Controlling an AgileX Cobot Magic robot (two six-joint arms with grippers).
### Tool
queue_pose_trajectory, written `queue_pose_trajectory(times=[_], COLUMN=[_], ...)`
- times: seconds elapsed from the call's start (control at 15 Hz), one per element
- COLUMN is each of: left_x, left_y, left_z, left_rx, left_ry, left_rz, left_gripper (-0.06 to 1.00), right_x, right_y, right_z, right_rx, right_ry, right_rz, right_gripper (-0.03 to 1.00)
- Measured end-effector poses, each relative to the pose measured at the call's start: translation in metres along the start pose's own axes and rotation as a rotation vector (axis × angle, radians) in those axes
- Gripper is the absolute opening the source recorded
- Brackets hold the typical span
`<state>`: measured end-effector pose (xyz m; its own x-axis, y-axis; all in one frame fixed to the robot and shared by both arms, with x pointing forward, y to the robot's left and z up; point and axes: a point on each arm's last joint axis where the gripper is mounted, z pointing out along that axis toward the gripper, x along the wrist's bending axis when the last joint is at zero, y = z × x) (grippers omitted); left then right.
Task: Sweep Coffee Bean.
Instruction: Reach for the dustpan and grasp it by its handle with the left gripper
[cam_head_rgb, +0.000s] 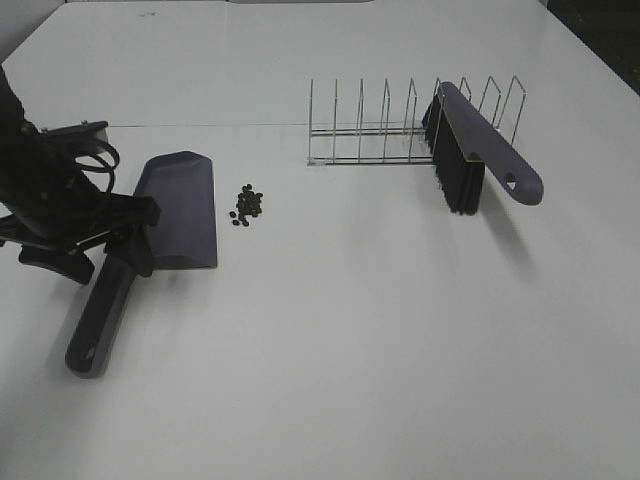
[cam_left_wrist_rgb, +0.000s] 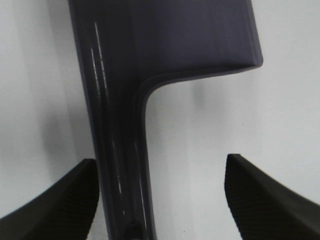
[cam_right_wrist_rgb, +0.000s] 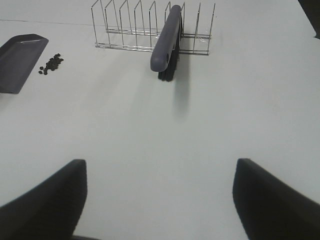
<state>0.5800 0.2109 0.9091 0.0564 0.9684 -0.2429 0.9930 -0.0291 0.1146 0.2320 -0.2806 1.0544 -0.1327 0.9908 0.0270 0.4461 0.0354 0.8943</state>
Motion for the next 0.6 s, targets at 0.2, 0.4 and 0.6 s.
queue_pose_trajectory(times=[0.2,0.4,0.6], left_x=[-0.003,-0.007,-0.006], left_y=[-0.002,-0.001,0.002], left_z=[0.029,0.035,0.037], left_rx=[0.041,0.014,-0.018], left_ry=[0.026,0.062,0.085], left_rz=[0.017,0.04,0.026], left_gripper=[0.67,0.67,0.67], right_x=[0.0,0.0,0.0], right_y=[0.0,0.0,0.0], right_z=[0.0,0.0,0.0], right_rx=[0.0,0.0,0.0], right_ry=[0.0,0.0,0.0], right_rz=[0.0,0.001,0.001], right_gripper=[0.71,0.71,0.71])
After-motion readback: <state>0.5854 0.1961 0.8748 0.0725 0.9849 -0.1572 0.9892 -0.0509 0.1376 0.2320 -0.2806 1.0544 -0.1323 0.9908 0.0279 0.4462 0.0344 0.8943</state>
